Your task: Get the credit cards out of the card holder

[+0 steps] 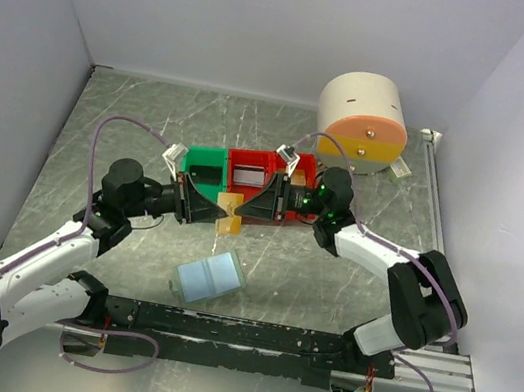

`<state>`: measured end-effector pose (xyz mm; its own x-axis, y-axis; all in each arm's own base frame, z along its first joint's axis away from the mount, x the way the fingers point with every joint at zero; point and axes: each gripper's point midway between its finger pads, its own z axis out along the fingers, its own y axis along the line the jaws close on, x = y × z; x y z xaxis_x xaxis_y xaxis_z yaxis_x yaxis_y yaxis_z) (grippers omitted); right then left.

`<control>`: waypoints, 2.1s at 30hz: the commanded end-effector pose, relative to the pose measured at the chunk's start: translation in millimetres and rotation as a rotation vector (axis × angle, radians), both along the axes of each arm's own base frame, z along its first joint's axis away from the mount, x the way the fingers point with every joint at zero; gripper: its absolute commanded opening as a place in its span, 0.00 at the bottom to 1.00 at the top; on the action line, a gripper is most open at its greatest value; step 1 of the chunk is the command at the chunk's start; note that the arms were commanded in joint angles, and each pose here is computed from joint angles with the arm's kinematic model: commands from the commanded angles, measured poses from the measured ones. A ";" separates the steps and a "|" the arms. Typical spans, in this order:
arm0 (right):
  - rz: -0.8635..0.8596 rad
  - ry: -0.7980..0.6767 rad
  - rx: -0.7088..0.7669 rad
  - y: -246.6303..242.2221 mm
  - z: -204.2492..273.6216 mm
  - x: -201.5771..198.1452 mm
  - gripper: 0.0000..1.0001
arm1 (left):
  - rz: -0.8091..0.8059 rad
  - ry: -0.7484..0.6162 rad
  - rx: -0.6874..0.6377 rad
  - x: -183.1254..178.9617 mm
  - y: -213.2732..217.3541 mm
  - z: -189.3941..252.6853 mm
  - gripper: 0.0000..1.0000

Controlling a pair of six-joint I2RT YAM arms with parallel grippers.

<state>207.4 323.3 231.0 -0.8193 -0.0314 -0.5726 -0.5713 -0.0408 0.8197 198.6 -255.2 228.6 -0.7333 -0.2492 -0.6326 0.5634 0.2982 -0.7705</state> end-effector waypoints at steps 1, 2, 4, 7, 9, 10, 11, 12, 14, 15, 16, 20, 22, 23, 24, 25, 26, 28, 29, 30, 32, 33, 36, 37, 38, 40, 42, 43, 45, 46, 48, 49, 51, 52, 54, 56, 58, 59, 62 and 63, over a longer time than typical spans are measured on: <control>0.059 -0.020 0.053 3.0 10.0 -9.1 0.26 | -0.036 -0.059 -0.059 -3.6 -1.6 17.2 0.07; 0.061 -0.019 0.055 3.3 9.7 -9.8 0.25 | -0.034 -0.059 -0.062 -3.3 -1.7 17.5 0.07; 0.064 -0.012 0.057 3.3 7.7 -10.7 0.20 | -0.035 -0.061 -0.065 -2.8 -1.8 18.5 0.07; 0.075 -0.015 0.065 2.0 7.6 -13.9 0.01 | -0.033 -0.058 -0.064 -2.2 -1.8 17.7 0.07; 0.077 -0.013 0.067 0.5 8.2 -15.2 0.00 | -0.025 -0.054 -0.061 -1.2 -1.0 15.9 0.07; 0.073 -0.017 0.065 -0.3 8.3 -14.8 0.00 | -0.020 -0.048 -0.055 -0.4 -0.7 14.4 0.10; 0.065 -0.020 0.057 -1.7 6.6 -13.1 0.00 | -0.013 -0.039 -0.045 0.6 0.1 12.1 0.15; 0.048 -0.022 0.044 -3.4 5.1 -9.1 0.00 | -0.006 -0.033 -0.033 1.5 1.1 10.1 0.23; 0.005 -0.041 0.015 -8.0 1.7 0.9 0.00 | 0.014 -0.017 -0.001 3.1 4.0 5.2 0.44; -0.020 -0.067 -0.007 -10.6 -1.9 7.0 0.00 | 0.028 -0.012 0.019 4.1 6.0 3.2 0.55; -0.042 -0.094 -0.031 -11.0 -3.2 12.0 0.00 | 0.055 -0.009 0.046 6.7 9.2 0.9 0.63; -0.233 -0.165 -0.211 -34.1 -21.1 53.8 0.00 | 0.179 0.024 0.200 16.3 29.9 -13.2 0.83; -0.335 -0.230 -0.287 -45.1 -24.8 71.9 0.00 | 0.247 0.043 0.288 22.3 43.0 -20.7 0.85; -0.432 -0.264 -0.357 -55.6 -29.6 87.9 0.00 | 0.280 0.049 0.328 25.0 49.6 -21.3 0.86; -0.487 -0.305 -0.410 -63.6 -32.9 97.2 0.00 | 0.316 0.061 0.372 27.9 57.0 -25.4 0.86; -0.557 -0.344 -0.468 -74.3 -35.5 108.8 0.00 | 0.350 0.069 0.410 30.3 64.2 -28.8 0.87; -0.629 -0.387 -0.531 -86.7 -38.1 120.4 0.00 | 0.383 0.078 0.445 31.9 71.4 -32.7 0.87; -0.779 -0.467 -0.656 -115.6 -40.7 141.6 0.00 | 0.447 0.090 0.490 35.7 83.6 -37.3 0.87; -0.830 -0.509 -0.708 -127.8 -41.1 148.4 0.00 | 0.468 0.099 0.499 35.9 87.4 -39.3 0.87; -0.870 -0.563 -0.754 -139.0 -39.7 154.8 0.00 | 0.486 0.108 0.501 35.8 90.1 -41.3 0.88; -0.915 -0.659 -0.829 -155.4 -40.0 162.7 0.00 | 0.494 0.127 0.479 33.6 89.6 -45.2 0.88; -0.942 -0.693 -0.863 -163.6 -39.7 166.4 0.00 | 0.491 0.134 0.461 32.1 87.8 -46.4 0.88; -0.931 -0.820 -0.935 -173.5 -42.3 172.7 0.00 | 0.473 0.156 0.407 27.2 81.5 -49.7 0.88; -0.890 -0.870 -0.949 -172.0 -46.2 173.2 0.00 | 0.465 0.164 0.397 25.5 79.8 -51.7 0.88; -0.837 -0.916 -0.962 -169.0 -50.9 173.0 0.00 | 0.457 0.169 0.385 23.8 78.3 -52.8 0.88; -0.754 -0.977 -0.986 -163.7 -57.4 175.3 0.00 | 0.446 0.177 0.370 20.7 76.1 -55.0 0.88; -0.698 -1.018 -0.994 -158.0 -63.3 179.5 0.00 | 0.440 0.185 0.366 18.7 75.5 -57.1 0.88; -0.675 -1.038 -1.001 -156.0 -65.7 182.3 0.00 | 0.438 0.186 0.368 18.2 75.7 -57.5 0.88; -0.635 -1.074 -1.008 -151.9 -72.1 188.1 0.00 | 0.440 0.193 0.381 17.6 77.0 -59.5 0.88; -0.600 -1.102 -1.007 -148.5 -74.6 189.4 0.00 | 0.442 0.197 0.389 17.6 77.8 -60.1 0.88; -0.514 -1.147 -1.011 -141.8 -84.3 191.5 0.00 | 0.442 0.202 0.400 17.6 78.5 -60.3 0.88; -0.476 -1.168 -1.022 -139.5 -89.5 193.1 0.00 | 0.440 0.204 0.403 17.4 78.5 -60.3 0.89; -0.428 -1.201 -1.046 -138.4 -98.5 198.7 0.00 | 0.441 0.203 0.403 17.7 78.6 -59.8 0.89; -0.411 -1.232 -1.053 -137.3 -99.1 202.7 0.00 | 0.442 0.202 0.402 18.0 78.5 -59.5 0.89; -0.412 -1.270 -1.067 -136.9 -100.3 210.8 0.00 | 0.444 0.203 0.400 18.6 78.5 -59.2 0.89; -0.398 -1.304 -1.082 -135.5 -103.4 218.2 0.00 | 0.445 0.201 0.400 19.3 78.3 -59.2 0.89; -0.394 -1.329 -1.111 -136.7 -106.6 227.5 0.00 | 0.443 0.201 0.400 20.2 77.4 -59.4 0.89; -0.385 -1.336 -1.119 -135.7 -108.9 231.3 0.00 | 0.443 0.200 0.399 20.7 77.1 -58.8 0.89; -0.368 -1.350 -1.153 -132.6 -119.2 243.5 0.00 | 0.439 0.203 0.407 22.3 76.4 -59.7 0.90; -0.365 -1.356 -1.165 -131.6 -122.6 246.2 0.00 | 0.441 0.203 0.412 23.0 76.6 -59.7 0.90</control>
<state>431.7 186.6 100.3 0.0187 -0.7687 -0.6393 -0.6886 0.4537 -0.5656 216.1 -176.6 155.3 -0.7460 -0.3175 -0.5853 0.1571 0.7703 -0.6180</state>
